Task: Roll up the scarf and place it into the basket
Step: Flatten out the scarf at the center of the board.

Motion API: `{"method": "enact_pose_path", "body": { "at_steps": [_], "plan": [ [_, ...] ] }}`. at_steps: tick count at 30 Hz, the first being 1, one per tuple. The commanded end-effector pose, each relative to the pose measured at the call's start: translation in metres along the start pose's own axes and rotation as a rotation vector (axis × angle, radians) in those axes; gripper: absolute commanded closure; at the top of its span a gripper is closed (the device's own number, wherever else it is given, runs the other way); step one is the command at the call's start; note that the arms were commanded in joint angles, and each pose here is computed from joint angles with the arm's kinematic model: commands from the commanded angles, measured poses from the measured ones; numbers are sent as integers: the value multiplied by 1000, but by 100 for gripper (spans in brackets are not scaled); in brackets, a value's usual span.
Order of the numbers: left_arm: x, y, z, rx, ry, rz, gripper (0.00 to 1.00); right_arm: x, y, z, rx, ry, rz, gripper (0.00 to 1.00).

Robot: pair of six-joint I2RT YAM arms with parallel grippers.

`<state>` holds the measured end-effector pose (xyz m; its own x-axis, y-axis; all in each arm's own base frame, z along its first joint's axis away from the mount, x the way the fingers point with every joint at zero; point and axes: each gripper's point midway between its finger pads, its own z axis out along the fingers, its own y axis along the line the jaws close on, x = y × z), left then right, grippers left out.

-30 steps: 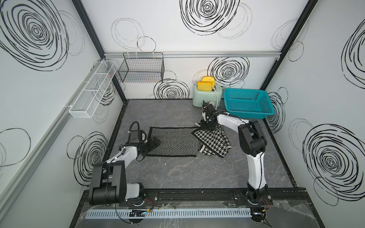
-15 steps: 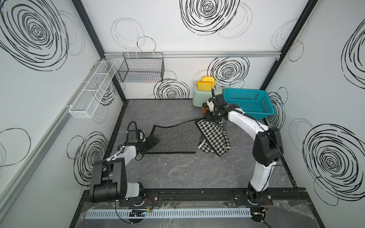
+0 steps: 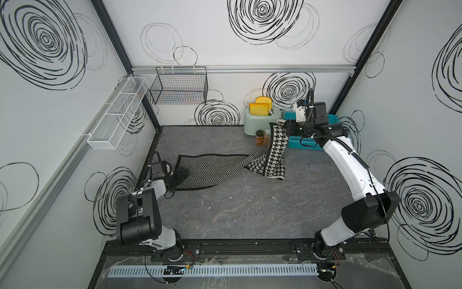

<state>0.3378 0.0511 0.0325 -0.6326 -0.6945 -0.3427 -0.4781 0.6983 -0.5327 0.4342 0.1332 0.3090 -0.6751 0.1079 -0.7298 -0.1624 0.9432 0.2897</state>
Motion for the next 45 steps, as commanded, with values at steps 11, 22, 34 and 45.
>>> {"method": "enact_pose_path", "body": {
  "at_steps": [11,22,34,45],
  "plan": [
    [3,74,-25,-276,11,-145,2,-166,27,-244,-98,-702,107,100],
    [2,78,-27,-298,15,-122,2,-193,-35,-336,124,-871,116,100],
    [13,-103,-49,-80,17,292,2,-186,-45,-304,120,-793,181,100],
    [114,-212,22,286,209,319,2,-162,-36,-274,31,-705,213,100]
  ]
}}
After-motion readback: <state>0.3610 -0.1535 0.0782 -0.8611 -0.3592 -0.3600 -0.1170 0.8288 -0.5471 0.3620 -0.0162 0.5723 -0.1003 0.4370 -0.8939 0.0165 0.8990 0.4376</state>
